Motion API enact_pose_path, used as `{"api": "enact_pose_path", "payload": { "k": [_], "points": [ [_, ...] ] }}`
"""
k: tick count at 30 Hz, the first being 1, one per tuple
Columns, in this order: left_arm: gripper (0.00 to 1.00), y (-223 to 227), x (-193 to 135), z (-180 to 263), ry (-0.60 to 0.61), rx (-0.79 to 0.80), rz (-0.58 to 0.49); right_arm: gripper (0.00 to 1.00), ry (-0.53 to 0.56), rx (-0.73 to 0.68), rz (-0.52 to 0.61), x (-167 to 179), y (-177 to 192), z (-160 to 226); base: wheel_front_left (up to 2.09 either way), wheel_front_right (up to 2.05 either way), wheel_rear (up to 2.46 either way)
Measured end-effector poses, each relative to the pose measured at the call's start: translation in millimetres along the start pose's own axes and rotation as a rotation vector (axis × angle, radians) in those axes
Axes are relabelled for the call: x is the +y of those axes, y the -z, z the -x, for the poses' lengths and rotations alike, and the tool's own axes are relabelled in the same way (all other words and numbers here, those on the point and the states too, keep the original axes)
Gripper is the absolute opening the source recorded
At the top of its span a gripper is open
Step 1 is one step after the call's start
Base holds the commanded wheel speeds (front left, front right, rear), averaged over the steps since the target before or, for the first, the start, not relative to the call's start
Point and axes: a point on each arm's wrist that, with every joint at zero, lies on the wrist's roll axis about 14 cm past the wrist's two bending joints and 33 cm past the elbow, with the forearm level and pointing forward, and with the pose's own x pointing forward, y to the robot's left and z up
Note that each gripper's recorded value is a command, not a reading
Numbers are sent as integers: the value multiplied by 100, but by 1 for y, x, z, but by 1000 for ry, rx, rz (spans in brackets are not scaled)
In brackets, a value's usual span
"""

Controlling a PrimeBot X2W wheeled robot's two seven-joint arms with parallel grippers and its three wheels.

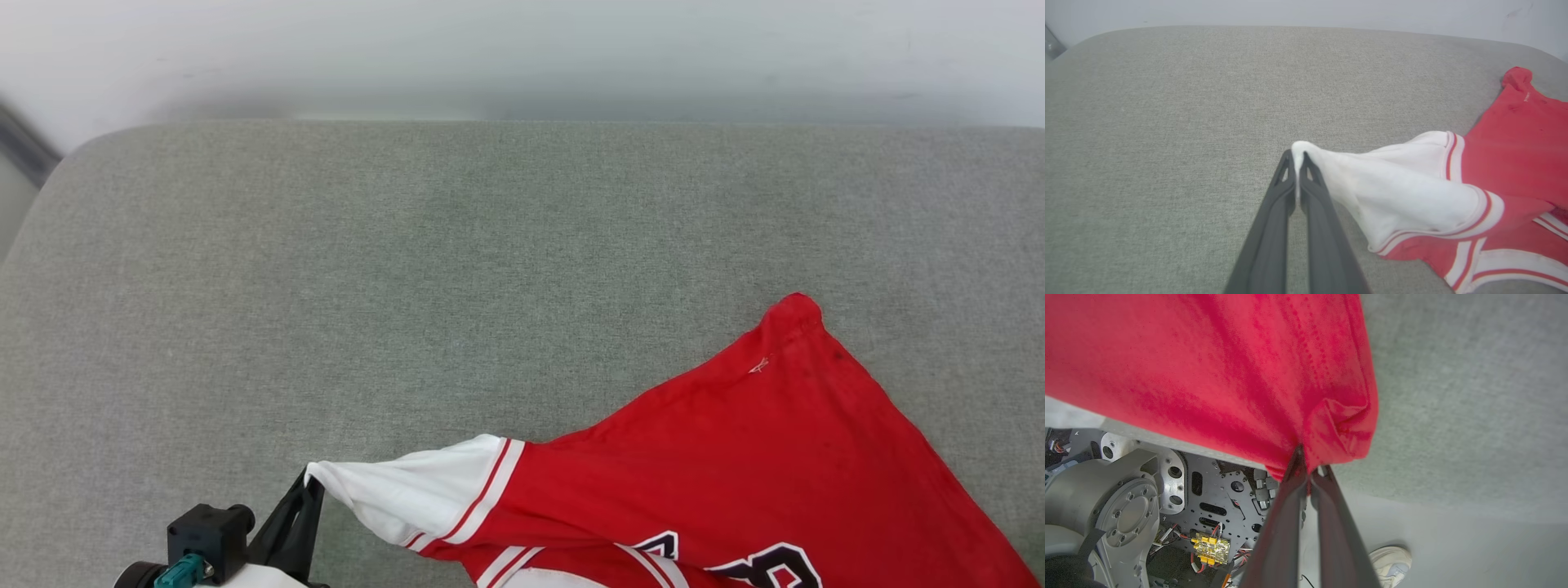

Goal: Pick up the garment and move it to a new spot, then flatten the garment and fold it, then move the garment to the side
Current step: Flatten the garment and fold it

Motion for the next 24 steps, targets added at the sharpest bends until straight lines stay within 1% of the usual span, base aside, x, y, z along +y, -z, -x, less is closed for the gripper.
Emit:
{"api": "enact_pose_path", "payload": {
  "k": [1,3,4,5,7,10,13,16,18,20,24],
  "points": [
    [0,0,0,0,1,2,0,0,-13,-1,-14,4,4,-3,0,0,0],
    [0,1,0,-1,4,5,-1,0,-21,-37,-36,7,1,-4,0,0,0],
    [0,1,-1,-1,5,7,-3,2,-18,-55,-40,5,-3,-2,0,0,0],
    [0,1,-1,-2,6,9,-5,100,-13,-79,-42,4,-8,0,0,0,0],
    [0,1,-1,-1,8,11,-7,100,4,-142,-28,0,-25,8,0,0,0],
    [0,1,-1,0,9,10,-7,100,21,-278,13,-4,-70,31,0,0,0],
    [0,2,-1,1,8,14,-7,100,36,-405,89,0,-116,58,0,0,0],
    [0,1,-1,-1,7,13,-8,100,49,-487,182,9,-158,81,0,0,0],
    [0,-1,-1,-4,7,9,-12,100,54,-502,246,18,-178,89,0,0,0],
    [0,-2,-2,-7,13,5,-10,100,54,-487,311,29,-194,90,0,0,0],
    [0,-3,-3,-15,13,2,-7,100,49,-422,412,50,-220,77,0,0,0]
  ]
}}
